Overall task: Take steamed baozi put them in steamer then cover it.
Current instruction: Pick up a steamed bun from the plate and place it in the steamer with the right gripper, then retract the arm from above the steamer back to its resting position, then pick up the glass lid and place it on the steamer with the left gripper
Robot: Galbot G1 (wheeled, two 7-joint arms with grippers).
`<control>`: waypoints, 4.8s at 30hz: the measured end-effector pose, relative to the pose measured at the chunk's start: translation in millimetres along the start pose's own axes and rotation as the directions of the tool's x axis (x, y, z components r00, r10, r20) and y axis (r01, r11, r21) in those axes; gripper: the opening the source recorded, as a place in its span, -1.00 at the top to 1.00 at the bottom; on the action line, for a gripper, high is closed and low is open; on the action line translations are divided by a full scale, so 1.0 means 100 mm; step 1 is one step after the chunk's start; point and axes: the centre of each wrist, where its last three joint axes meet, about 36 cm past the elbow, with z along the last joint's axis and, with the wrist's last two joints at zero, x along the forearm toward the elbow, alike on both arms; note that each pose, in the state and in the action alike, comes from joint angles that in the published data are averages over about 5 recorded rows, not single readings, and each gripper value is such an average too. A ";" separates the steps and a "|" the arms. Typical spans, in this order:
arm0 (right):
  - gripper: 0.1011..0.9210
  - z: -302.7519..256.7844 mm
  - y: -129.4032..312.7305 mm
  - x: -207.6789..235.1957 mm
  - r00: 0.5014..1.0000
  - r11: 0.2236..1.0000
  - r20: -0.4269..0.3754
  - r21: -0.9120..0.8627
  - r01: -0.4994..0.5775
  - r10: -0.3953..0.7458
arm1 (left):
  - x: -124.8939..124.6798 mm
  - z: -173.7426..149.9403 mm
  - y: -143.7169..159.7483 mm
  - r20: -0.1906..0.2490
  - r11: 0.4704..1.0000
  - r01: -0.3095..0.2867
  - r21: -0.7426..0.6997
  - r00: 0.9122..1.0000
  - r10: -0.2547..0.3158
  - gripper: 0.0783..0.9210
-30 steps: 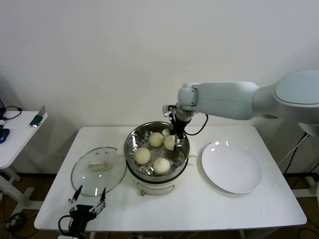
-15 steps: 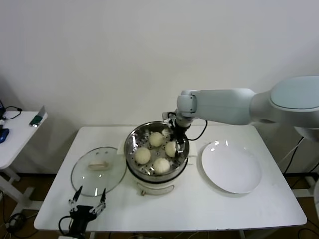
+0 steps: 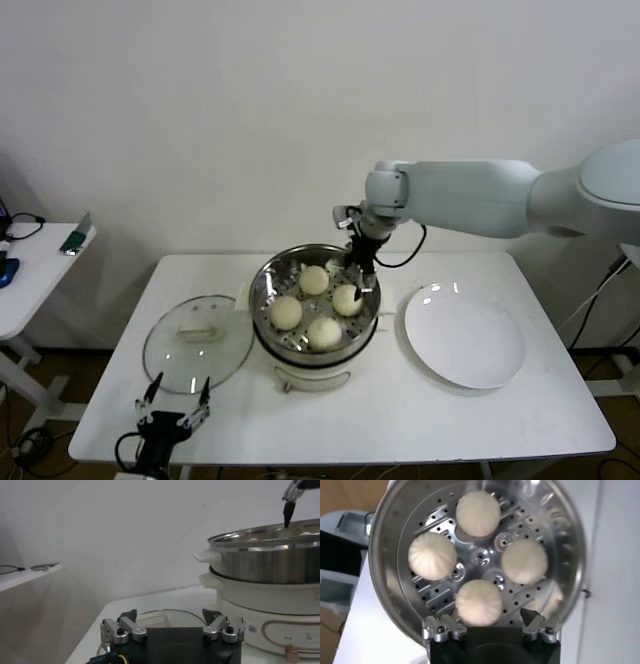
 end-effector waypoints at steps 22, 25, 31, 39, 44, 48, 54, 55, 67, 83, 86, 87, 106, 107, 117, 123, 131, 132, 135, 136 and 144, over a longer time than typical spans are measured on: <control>-0.76 1.37 0.90 -0.21 0.645 0.795 0.464 -0.349 -0.496 0.607 | -0.04 -0.08 0.07 0.022 0.999 0.038 -0.025 0.999 -0.037 -0.77; -0.76 1.49 1.06 -0.34 0.560 0.742 0.487 -0.426 -0.518 0.671 | -0.06 -0.12 0.06 0.030 0.999 0.045 -0.030 0.999 -0.044 -0.77; -0.76 1.63 1.35 -0.57 0.392 0.633 0.499 -0.568 -0.527 0.773 | -0.10 -0.18 0.07 0.041 0.997 0.057 -0.051 0.998 -0.055 -0.77; -0.76 1.74 1.84 -0.93 0.217 0.487 0.438 -0.737 -0.469 0.872 | -0.13 -0.19 0.11 0.035 0.989 0.059 -0.134 0.998 -0.055 -0.77; -0.76 1.77 2.19 -1.17 0.159 0.404 0.372 -0.817 -0.412 0.915 | -0.17 -0.21 0.17 0.034 0.970 0.063 -0.235 0.998 -0.056 -0.77; -0.76 1.81 2.50 -1.33 0.139 0.336 0.305 -0.868 -0.366 0.942 | -0.23 -0.22 0.25 0.032 0.925 0.074 -0.373 0.997 -0.067 -0.77; -0.76 1.89 2.95 -1.55 0.131 0.235 0.204 -0.924 -0.302 0.970 | -0.34 -0.19 0.34 0.019 0.772 0.073 -0.632 0.997 -0.079 -0.77; -0.76 1.90 3.02 -1.58 0.131 0.220 0.189 -0.931 -0.292 0.973 | -0.36 -0.18 0.34 0.018 0.738 0.071 -0.671 0.997 -0.080 -0.77; -0.76 2.03 3.71 -1.86 0.193 0.101 0.052 -0.963 -0.252 0.980 | -0.78 0.00 0.27 0.036 0.397 0.058 -0.916 0.997 -0.063 -0.77; -0.76 2.05 4.12 -2.08 0.258 0.035 -0.033 -0.967 -0.254 0.966 | -1.38 0.31 0.22 0.032 0.236 0.048 -0.971 0.997 -0.072 -0.77; -0.76 2.05 4.16 -2.11 0.263 0.029 -0.041 -0.966 -0.256 0.964 | -1.50 0.36 0.22 0.030 0.228 0.048 -0.972 0.996 -0.080 -0.77; -0.76 2.05 4.18 -2.13 0.266 0.028 -0.042 -0.966 -0.256 0.963 | -1.54 0.37 0.22 0.030 0.225 0.048 -0.973 0.996 -0.082 -0.77; -0.76 1.96 4.25 -2.37 0.286 0.045 -0.034 -0.964 -0.264 0.958 | -2.05 0.49 0.32 0.037 0.176 0.055 -0.983 0.994 -0.107 -0.77; -0.76 1.95 4.25 -2.38 0.288 0.046 -0.033 -0.963 -0.264 0.957 | -2.07 0.49 0.32 0.039 0.175 0.057 -0.983 0.994 -0.107 -0.77; -0.76 1.91 4.28 -2.48 0.301 0.058 -0.025 -0.963 -0.264 0.953 | -2.15 0.50 0.31 0.045 0.175 0.060 -0.983 0.995 -0.091 -0.40; -0.76 1.90 4.30 -2.53 0.304 0.058 -0.026 -0.963 -0.264 0.952 | -2.17 0.53 0.31 0.031 0.178 0.045 -0.983 0.996 -0.084 0.01; -0.76 1.90 4.30 -2.55 0.301 0.056 -0.028 -0.962 -0.267 0.953 | -2.17 0.57 0.33 0.012 0.184 0.025 -0.983 0.997 -0.073 0.57; -0.76 1.91 4.30 -2.56 0.300 0.056 -0.028 -0.962 -0.268 0.953 | -2.16 0.57 0.34 0.012 0.184 0.025 -0.983 0.997 -0.073 0.63; -0.76 1.92 4.29 -2.56 0.298 0.054 -0.029 -0.962 -0.269 0.954 | -2.14 0.55 0.37 0.016 0.186 0.030 -0.982 0.997 -0.077 0.79; -0.76 1.92 4.28 -2.56 0.297 0.054 -0.030 -0.961 -0.270 0.954 | -2.13 0.55 0.38 0.017 0.188 0.032 -0.982 0.997 -0.079 0.81; -0.76 1.96 4.24 -2.56 0.290 0.049 -0.035 -0.959 -0.277 0.956 | -2.00 0.41 0.48 0.046 0.201 0.066 -0.977 0.994 -0.099 0.82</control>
